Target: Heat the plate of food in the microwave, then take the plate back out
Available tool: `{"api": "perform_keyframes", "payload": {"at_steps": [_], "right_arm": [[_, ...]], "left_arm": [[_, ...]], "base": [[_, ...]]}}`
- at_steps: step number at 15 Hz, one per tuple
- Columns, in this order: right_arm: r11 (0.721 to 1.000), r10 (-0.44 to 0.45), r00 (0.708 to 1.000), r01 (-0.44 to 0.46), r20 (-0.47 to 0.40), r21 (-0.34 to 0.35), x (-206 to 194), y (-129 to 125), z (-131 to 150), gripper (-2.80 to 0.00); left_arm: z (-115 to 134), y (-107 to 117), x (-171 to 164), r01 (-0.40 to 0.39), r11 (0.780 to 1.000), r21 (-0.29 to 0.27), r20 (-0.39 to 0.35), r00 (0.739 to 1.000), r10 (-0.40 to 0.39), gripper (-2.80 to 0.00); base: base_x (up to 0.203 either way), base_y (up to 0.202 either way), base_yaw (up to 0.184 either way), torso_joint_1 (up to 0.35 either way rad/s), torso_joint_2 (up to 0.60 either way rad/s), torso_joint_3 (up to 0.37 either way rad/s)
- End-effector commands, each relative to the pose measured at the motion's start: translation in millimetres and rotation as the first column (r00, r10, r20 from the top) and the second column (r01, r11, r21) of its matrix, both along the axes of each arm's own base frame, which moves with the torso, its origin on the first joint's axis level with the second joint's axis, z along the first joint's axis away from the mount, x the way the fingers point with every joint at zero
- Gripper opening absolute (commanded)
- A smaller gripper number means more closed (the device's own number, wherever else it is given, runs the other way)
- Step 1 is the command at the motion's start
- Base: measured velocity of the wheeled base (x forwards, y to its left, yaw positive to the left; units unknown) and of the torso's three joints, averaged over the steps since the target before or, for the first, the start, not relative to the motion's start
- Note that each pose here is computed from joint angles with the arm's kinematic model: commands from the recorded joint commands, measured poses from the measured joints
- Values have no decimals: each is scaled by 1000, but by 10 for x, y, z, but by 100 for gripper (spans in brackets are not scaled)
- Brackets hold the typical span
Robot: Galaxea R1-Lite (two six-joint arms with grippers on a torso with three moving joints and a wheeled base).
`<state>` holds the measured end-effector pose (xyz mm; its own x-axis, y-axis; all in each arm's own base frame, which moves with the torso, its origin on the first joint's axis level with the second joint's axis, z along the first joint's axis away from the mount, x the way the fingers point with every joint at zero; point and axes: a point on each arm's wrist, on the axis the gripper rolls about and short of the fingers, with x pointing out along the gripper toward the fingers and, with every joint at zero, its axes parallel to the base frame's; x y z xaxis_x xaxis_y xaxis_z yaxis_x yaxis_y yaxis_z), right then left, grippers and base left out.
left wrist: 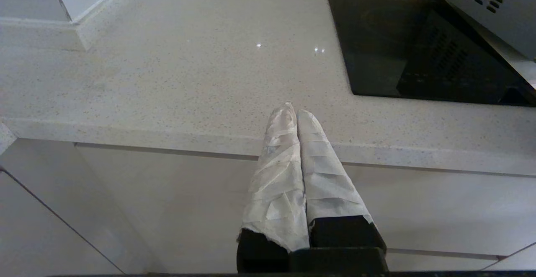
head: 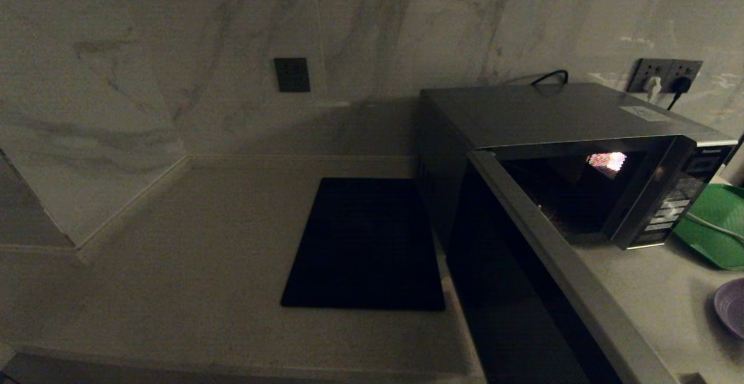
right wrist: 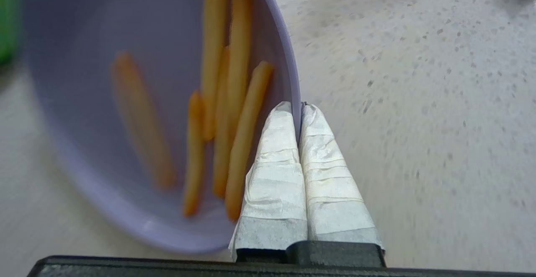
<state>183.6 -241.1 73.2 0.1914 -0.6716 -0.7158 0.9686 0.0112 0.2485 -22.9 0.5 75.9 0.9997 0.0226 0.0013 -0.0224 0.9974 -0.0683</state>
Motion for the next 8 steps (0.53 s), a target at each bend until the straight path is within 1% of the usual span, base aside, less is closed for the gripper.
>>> {"api": "perform_keyframes", "payload": {"at_steps": [1,4,6,7,8], "right_arm": [[999,-28,999,29,-32,45,11,-144,-214,-280],[998,-53,998,54,-32,44,-2,-269,-258,-280],[998,-51,998,52,-35,45,1,-276,-269,-280],[998,-51,998,52,-35,45,1,-276,-268,-94],[998,-49,998,50,-33,44,0,-274,-258,0]], "left_arm": [[0,0,0,0,1000,-1,0,1000,0,-280],[0,0,0,0,1000,-1,0,1000,0,-280],[0,0,0,0,1000,-1,0,1000,0,-280],[0,0,0,0,1000,-1,0,1000,0,-280],[1,0,0,0,1000,-1,2,1000,0,-280]], "base": [[0,0,0,0,0,0],[0,0,0,0,0,0],[0,0,0,0,0,0],[0,0,0,0,0,0],[0,0,0,0,0,0]]}}
